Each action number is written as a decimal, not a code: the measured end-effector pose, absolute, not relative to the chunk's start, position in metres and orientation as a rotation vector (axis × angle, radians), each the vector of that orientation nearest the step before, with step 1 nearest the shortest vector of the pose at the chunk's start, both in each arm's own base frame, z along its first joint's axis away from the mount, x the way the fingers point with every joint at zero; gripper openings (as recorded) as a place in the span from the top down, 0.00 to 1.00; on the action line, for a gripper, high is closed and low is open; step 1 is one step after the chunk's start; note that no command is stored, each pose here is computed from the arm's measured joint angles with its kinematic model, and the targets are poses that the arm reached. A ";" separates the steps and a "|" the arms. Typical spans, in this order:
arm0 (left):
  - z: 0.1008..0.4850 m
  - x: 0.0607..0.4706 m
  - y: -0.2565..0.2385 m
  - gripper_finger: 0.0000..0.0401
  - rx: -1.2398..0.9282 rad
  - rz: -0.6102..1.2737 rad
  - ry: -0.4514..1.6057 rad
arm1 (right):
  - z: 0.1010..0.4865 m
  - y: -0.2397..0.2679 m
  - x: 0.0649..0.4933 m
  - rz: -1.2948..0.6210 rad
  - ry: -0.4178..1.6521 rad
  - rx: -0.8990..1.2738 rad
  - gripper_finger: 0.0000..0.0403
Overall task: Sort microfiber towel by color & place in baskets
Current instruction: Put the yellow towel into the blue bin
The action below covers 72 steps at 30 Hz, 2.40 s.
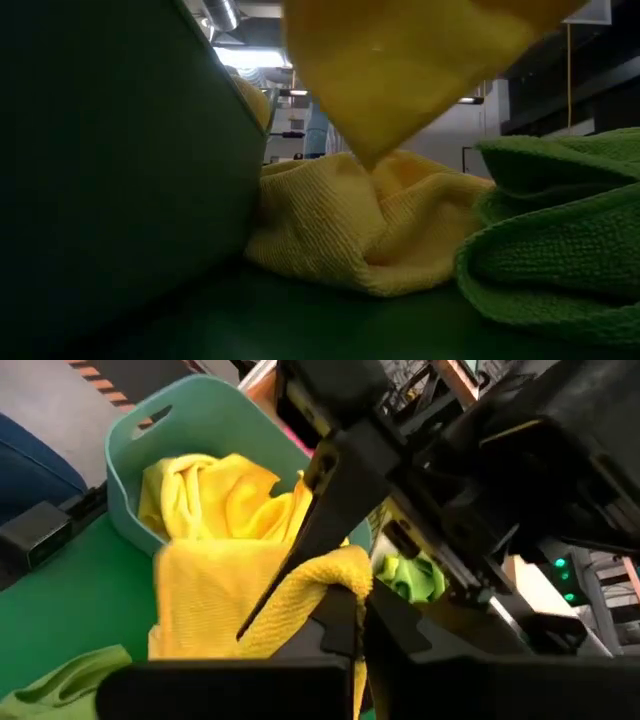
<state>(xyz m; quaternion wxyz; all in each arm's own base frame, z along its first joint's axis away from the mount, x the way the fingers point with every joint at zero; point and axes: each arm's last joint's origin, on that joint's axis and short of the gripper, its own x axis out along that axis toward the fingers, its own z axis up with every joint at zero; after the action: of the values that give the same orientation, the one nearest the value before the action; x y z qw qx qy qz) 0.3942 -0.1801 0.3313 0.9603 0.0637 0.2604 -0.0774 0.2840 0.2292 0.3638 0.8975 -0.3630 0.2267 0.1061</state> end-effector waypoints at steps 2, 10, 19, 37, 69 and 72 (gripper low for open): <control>0.332 0.395 -0.180 0.51 0.150 -0.163 0.518 | 0.364 0.229 0.284 0.222 0.463 -0.758 0.98; 0.332 0.395 -0.180 0.64 0.160 -0.168 0.514 | 0.364 0.230 0.284 0.222 0.463 -0.760 0.98; 0.332 0.395 -0.180 0.92 0.161 -0.170 0.521 | 0.364 0.229 0.284 0.203 0.468 -0.694 0.91; 0.350 0.378 -0.185 0.95 0.102 -0.167 0.492 | 0.407 0.219 0.272 0.139 0.506 -0.605 0.59; 0.306 0.255 -0.214 0.95 -0.153 0.152 0.869 | 0.394 0.204 0.250 0.192 0.827 -0.486 0.60; 0.277 0.253 -0.210 0.95 -0.176 0.200 0.906 | 0.395 0.205 0.251 0.193 0.813 -0.473 0.60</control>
<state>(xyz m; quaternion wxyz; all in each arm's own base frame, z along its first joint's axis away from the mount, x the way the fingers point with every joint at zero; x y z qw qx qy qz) 0.2534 -0.2100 0.2765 0.8907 -0.0848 0.4362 0.0961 0.2514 0.2053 0.3953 0.8870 -0.2278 0.3909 0.0928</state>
